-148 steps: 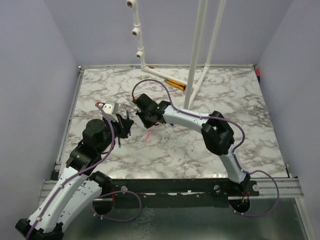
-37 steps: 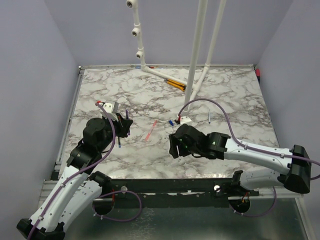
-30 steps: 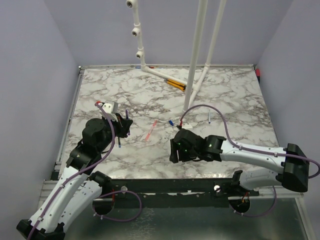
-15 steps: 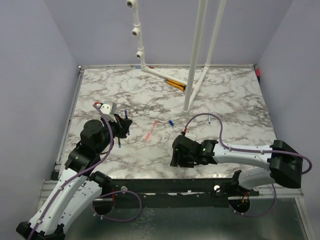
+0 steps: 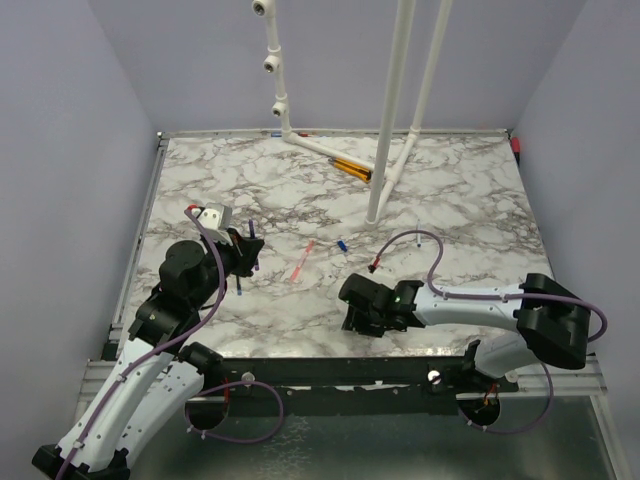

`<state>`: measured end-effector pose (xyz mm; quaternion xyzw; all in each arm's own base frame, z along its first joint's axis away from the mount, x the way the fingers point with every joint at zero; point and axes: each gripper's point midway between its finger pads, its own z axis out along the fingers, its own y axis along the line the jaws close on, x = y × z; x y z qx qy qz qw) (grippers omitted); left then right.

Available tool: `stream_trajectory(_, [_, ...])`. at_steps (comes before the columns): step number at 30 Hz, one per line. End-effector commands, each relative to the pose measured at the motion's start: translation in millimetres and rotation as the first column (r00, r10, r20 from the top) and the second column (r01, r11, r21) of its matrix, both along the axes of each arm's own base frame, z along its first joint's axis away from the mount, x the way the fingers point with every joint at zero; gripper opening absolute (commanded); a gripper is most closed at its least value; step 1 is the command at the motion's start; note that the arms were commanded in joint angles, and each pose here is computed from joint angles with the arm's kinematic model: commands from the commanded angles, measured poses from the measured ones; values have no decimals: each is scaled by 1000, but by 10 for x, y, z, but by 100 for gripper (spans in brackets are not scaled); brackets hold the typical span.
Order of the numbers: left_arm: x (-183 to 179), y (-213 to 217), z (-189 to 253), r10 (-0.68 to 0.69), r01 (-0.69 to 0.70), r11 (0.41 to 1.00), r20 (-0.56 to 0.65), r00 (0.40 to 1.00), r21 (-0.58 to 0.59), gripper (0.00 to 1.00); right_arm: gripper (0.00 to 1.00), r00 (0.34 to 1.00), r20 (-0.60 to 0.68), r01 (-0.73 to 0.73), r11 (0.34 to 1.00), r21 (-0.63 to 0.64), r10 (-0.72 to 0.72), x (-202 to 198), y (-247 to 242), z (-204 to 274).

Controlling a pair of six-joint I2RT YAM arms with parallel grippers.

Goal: Insert the pens into the pen caps

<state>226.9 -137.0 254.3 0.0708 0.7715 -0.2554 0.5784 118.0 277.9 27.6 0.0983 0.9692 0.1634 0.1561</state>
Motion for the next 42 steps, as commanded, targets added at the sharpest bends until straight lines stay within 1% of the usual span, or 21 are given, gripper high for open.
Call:
stream_trajectory(1, [-30, -10, 118, -17, 17, 1000, 26, 1000, -14, 0, 48, 998, 25, 59, 998, 17, -60, 87, 81, 3])
stream_trajectory(11, [-29, -11, 109, -17, 18, 1000, 24, 1000, -13, 0, 43, 995, 42, 95, 995, -15, -95, 134, 14, -62])
stream_trajectory(22, [-25, -16, 100, -19, 19, 1000, 20, 1000, -11, 0, 33, 997, 60, 61, 993, -104, -55, 158, -86, -185])
stream_trajectory(27, [-23, -22, 97, -22, 22, 1000, 18, 1000, -9, 0, 26, 997, 73, -16, 990, -143, 27, 170, -80, -185])
stream_trajectory(29, [-21, -21, 96, -21, 21, 1000, 18, 1000, -8, 0, 24, 994, 75, -70, 986, -152, 82, 162, -58, -187])
stream_trajectory(34, [-17, -21, 89, -20, 21, 1000, 16, 1000, -6, 0, 21, 978, 67, -183, 964, -194, 199, 126, -85, -246])
stream_trajectory(36, [-14, -22, 85, -20, 20, 1000, 14, 1000, -6, 0, 21, 963, 58, -246, 949, -196, 262, 91, -72, -278])
stream_trajectory(40, [-9, -26, 79, -21, 22, 1000, 12, 1000, -4, 0, 21, 944, 42, -313, 930, -190, 327, 48, -43, -320])
stream_trajectory(42, [-9, -27, 75, -22, 22, 1000, 11, 1000, -4, 0, 16, 937, 46, -333, 926, -178, 346, 43, -9, -317])
